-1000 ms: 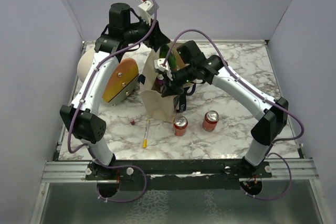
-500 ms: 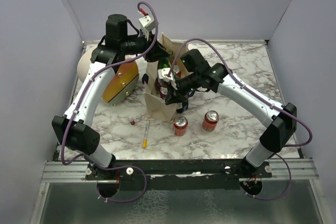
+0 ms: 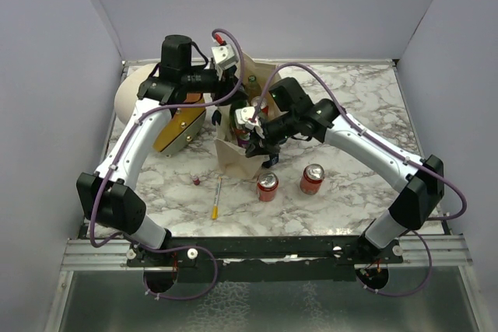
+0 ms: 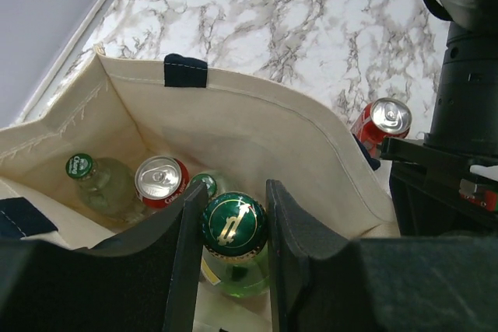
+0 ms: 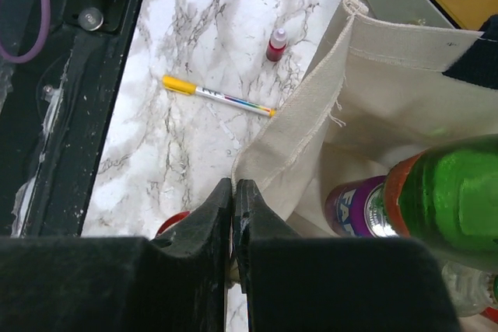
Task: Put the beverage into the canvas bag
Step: Place the drink in the canvas bag.
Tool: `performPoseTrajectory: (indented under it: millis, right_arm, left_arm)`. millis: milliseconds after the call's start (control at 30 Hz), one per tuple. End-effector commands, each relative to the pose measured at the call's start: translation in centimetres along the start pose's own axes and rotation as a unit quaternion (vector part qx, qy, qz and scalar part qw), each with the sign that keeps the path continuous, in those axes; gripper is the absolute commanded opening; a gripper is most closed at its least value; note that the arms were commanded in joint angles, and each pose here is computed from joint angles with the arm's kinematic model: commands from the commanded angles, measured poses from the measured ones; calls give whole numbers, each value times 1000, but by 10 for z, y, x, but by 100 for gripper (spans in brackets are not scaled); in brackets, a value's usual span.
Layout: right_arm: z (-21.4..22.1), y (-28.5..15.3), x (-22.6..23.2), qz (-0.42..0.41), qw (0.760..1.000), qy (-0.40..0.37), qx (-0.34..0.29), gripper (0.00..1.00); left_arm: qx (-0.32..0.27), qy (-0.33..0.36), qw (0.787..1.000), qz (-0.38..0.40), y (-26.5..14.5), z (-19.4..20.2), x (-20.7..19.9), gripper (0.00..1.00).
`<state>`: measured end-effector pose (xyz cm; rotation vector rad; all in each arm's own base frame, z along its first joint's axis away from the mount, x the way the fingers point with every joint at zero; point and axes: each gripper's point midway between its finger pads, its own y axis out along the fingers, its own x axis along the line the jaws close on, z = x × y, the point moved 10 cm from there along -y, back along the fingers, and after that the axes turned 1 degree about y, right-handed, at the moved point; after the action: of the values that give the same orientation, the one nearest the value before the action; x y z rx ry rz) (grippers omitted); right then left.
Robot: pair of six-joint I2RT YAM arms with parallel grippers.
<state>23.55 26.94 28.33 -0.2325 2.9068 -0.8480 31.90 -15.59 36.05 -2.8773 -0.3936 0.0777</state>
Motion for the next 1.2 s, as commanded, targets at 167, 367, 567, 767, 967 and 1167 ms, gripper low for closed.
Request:
performPoseTrajectory:
  millis: [167, 367, 567, 767, 967, 1167]
  right_arm:
    - [28, 5, 5, 9, 998, -4, 58, 4]
    - [32, 1, 13, 16, 998, 12, 63, 4]
    - [30, -1, 14, 17, 998, 17, 66, 4]
    - [20, -3, 7, 28, 998, 16, 55, 3]
    - [4, -9, 3, 40, 999, 6, 33, 3]
    - [-8, -13, 1, 47, 999, -14, 10, 3]
  left_arm:
    - [-8, 160, 987, 22, -23, -19, -18, 0]
    - [4, 165, 986, 23, -26, -12, -20, 0]
    - [1, 162, 986, 37, -24, -8, -23, 0]
    - [-15, 170, 984, 51, -26, -21, -25, 0]
    - [-29, 155, 984, 81, -28, -30, -31, 0]
    - [-40, 138, 985, 96, -29, -36, -37, 0]
